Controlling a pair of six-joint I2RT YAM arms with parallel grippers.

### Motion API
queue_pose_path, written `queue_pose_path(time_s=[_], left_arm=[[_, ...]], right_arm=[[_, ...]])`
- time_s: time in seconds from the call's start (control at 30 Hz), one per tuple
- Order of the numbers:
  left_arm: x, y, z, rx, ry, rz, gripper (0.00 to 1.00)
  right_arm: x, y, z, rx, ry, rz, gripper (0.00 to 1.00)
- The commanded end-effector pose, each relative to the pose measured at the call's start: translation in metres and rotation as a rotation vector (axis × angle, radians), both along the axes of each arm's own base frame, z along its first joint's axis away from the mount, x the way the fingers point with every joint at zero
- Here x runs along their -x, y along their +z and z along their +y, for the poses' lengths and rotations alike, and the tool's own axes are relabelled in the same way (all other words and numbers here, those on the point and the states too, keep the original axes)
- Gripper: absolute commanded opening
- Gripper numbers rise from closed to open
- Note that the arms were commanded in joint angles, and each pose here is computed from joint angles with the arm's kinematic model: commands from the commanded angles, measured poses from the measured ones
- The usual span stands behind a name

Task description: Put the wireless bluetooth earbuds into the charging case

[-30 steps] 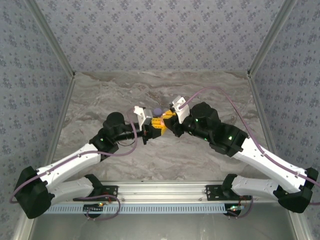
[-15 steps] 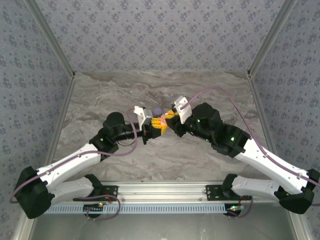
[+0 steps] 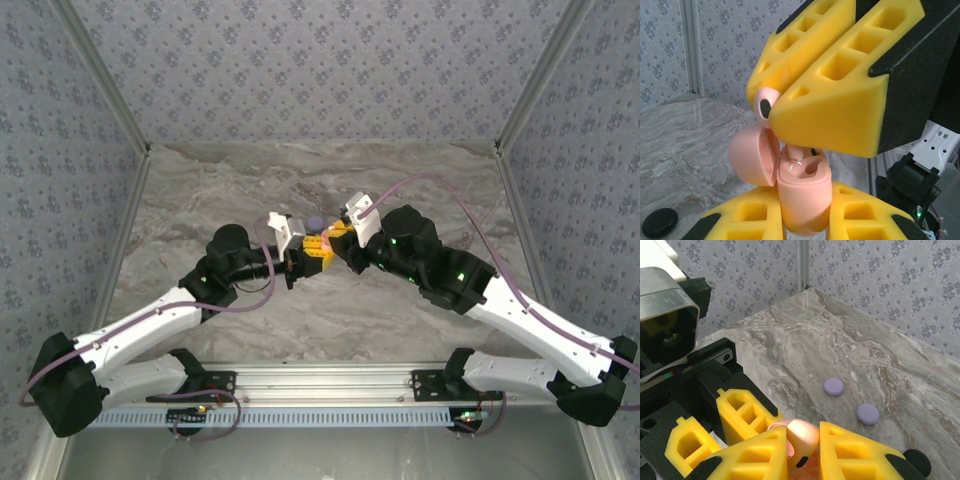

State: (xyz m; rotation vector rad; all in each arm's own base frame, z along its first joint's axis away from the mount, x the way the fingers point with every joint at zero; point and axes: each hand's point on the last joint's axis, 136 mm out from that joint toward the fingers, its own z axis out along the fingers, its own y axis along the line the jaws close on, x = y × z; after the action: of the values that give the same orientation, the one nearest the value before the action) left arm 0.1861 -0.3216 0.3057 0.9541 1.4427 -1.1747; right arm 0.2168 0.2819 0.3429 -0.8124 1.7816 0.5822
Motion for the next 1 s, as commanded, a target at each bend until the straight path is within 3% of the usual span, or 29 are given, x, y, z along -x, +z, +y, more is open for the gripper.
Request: queue_pose_path(time_s=[0.0, 0.97], left_arm=[[0.005, 0.033, -0.001, 0.083, -0.019, -0.062, 0.0], [0.006, 0.039, -0.003, 0.107, -0.032, -0.056, 0.0]], right_arm=[[0.005, -0.011, 0.002, 0.024, 0.026, 0.014, 0.21], [-0.003, -0.02, -0.018, 0.052, -0.02, -0.008, 0.21]])
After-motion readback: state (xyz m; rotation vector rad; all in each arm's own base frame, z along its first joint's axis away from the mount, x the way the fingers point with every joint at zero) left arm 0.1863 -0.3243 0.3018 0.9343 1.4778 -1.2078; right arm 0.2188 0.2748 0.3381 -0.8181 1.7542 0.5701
